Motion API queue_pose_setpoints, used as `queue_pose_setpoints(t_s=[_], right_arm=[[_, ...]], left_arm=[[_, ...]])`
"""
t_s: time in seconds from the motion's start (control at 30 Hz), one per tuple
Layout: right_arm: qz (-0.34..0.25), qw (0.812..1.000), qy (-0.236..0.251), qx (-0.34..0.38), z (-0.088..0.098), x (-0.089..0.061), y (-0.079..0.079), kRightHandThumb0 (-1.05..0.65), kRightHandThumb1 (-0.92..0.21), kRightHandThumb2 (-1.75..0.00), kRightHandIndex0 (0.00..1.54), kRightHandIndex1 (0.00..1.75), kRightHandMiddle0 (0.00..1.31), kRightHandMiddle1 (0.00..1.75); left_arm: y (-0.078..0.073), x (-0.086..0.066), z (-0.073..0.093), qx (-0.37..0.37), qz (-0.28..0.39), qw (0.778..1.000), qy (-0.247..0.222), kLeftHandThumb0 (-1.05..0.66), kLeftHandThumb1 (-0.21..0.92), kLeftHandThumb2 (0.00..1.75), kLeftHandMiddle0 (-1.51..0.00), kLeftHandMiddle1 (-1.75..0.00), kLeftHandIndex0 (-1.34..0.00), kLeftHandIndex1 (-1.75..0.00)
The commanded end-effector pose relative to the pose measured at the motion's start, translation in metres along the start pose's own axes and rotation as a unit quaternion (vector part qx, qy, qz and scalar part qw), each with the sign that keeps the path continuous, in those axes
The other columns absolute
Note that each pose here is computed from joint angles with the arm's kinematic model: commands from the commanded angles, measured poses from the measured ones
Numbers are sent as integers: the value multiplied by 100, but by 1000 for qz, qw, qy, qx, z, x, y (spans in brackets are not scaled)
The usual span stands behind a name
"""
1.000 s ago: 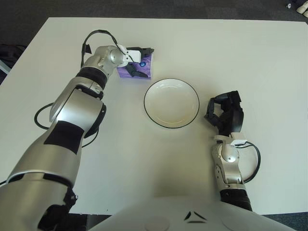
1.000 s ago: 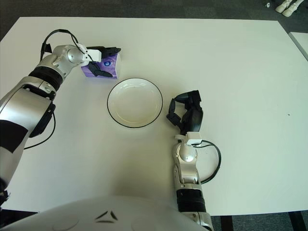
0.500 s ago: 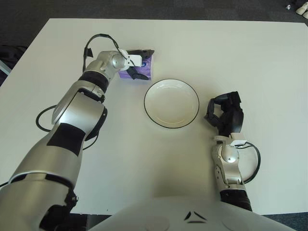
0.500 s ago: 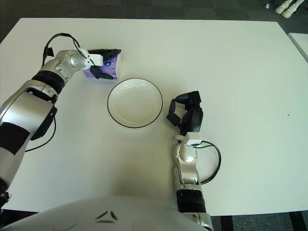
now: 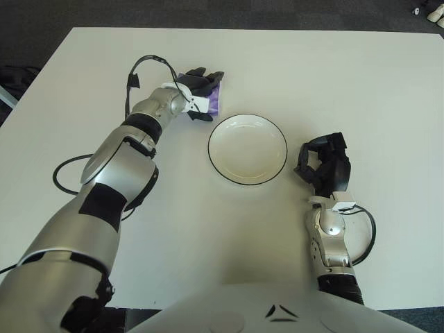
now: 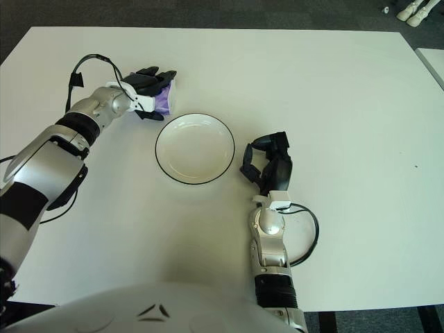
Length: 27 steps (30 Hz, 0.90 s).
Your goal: Put the tissue paper into the plate.
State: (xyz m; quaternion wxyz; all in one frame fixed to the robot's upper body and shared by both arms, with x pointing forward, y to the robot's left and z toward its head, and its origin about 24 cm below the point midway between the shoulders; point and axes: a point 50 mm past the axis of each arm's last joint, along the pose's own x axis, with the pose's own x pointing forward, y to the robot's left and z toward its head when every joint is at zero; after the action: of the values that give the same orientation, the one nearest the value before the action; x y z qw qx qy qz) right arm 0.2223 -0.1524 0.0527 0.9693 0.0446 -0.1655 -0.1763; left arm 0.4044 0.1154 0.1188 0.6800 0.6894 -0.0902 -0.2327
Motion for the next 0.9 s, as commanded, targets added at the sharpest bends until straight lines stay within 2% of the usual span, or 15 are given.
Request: queue_pose_setpoints(t_s=[0.0,0.47,0.63,0.7,0.73,0.83,0.87], right_arm=[[-26,997,76,-21,-22,-23,-13,-42,-55,-103,67,161,43,175],[-24,997,72,-20,-21,-23,-12,-42,-51,-108,69,164,46,175],[-22,997,76,-15,-20,-24,-12,-42,-52,-107,68,163,45,175],[-23,997,77,-14,-20,-24,-12,-42,-53,-106,68,163,45,175],[-23,997,77,-14,-19,-24,-12,-42,-53,-106,68,163,45,175],[-25,997,77,-14,-19,-25,-12,-42,-53,-106,68,163,45,175],[-26,997,76,-15,-19,-25,-12,-42,-53,-106,68,164,45,175]], left_arm=[[-90,-21,-4,31,-117,992,25,-92,44,76,-3,-2,0,0],[-94,-23,-7,43,-97,994,38,-101,58,64,0,0,0,0],[-98,-23,-8,21,-135,989,59,-94,51,69,-3,-3,0,-1],[-98,-23,-9,10,-145,987,66,-90,45,76,-3,-9,0,-4],[-98,-23,-9,5,-149,986,69,-87,41,79,-2,-24,0,-11],[-98,-22,-8,-7,-155,985,73,-82,36,84,-1,-48,0,-23],[-98,-22,-8,-10,-157,985,73,-79,34,86,0,-64,0,-39]])
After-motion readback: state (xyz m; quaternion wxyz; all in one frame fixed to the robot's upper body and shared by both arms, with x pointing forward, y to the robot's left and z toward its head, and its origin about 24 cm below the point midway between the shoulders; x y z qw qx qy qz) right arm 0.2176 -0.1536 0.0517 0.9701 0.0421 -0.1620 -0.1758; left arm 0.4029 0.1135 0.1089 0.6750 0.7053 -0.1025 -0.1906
